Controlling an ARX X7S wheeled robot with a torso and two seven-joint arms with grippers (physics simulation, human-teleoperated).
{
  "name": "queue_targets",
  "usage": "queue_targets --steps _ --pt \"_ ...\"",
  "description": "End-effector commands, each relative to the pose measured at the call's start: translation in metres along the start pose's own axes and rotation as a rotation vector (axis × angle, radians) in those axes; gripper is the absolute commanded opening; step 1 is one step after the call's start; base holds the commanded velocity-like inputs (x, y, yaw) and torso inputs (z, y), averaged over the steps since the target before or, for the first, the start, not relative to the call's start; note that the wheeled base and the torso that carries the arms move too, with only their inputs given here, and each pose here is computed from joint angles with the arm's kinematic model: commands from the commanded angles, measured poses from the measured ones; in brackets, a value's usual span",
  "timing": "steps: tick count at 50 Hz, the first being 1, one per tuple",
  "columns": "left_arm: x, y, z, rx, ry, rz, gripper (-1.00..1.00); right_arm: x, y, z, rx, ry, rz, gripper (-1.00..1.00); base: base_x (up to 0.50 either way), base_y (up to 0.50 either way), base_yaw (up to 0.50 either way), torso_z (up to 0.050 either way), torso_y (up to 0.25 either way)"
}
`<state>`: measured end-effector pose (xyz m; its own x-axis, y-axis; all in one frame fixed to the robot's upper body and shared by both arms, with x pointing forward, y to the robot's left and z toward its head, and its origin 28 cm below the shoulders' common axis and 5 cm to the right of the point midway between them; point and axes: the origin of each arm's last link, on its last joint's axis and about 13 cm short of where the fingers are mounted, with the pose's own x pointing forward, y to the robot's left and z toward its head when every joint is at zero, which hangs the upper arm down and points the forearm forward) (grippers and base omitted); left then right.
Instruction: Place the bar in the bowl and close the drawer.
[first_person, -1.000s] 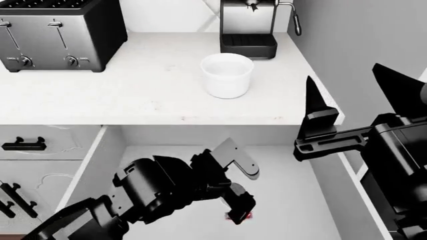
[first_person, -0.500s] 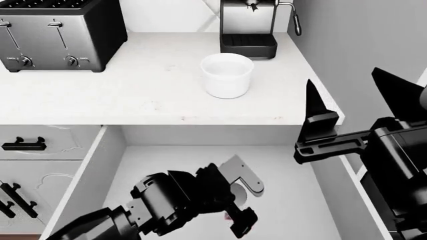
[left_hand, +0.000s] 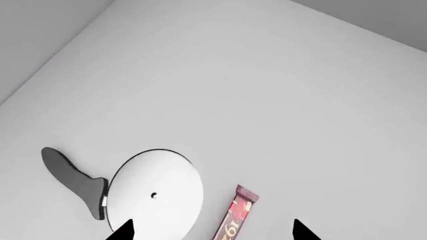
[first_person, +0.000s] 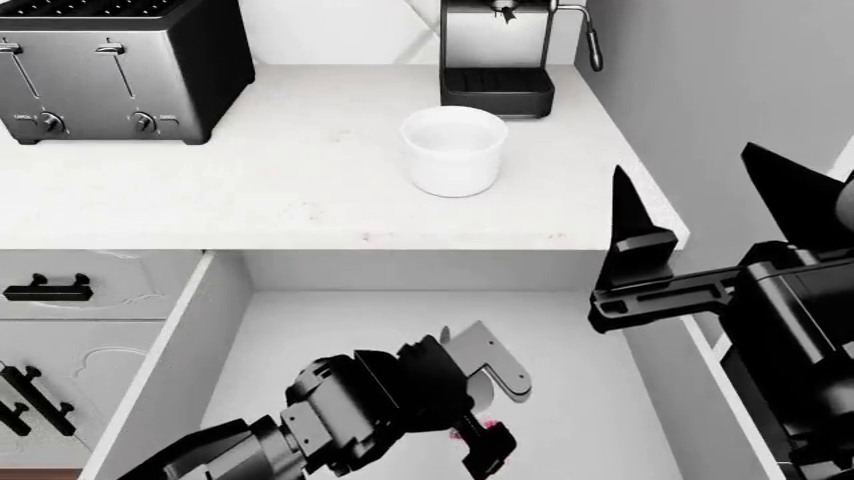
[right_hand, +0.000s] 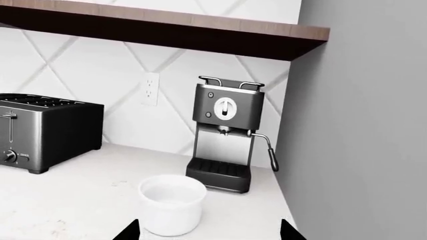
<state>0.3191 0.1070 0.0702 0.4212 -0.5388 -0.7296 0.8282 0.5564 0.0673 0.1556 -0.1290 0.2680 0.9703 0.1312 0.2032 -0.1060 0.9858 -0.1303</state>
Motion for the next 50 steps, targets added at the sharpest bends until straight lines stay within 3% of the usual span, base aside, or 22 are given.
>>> queue_targets --steps 1,24,50 --pt "0.009 -0.003 0.008 0.015 -0.015 0.0 1.0 0.002 -0.001 0.0 0.032 -0.025 0.001 1.0 0.0 0.0 0.0 0.0 0.0" --pt "0.02 -0.003 -0.001 0.008 0.012 0.007 1.0 0.001 0.0 0.0 0.027 -0.022 0.003 1.0 0.0 0.0 0.0 0.0 0.0" --pt "0.029 -0.015 -0.021 -0.015 0.046 -0.02 1.0 -0.002 -0.001 -0.004 0.034 -0.017 -0.006 1.0 0.0 0.0 0.0 0.0 0.0"
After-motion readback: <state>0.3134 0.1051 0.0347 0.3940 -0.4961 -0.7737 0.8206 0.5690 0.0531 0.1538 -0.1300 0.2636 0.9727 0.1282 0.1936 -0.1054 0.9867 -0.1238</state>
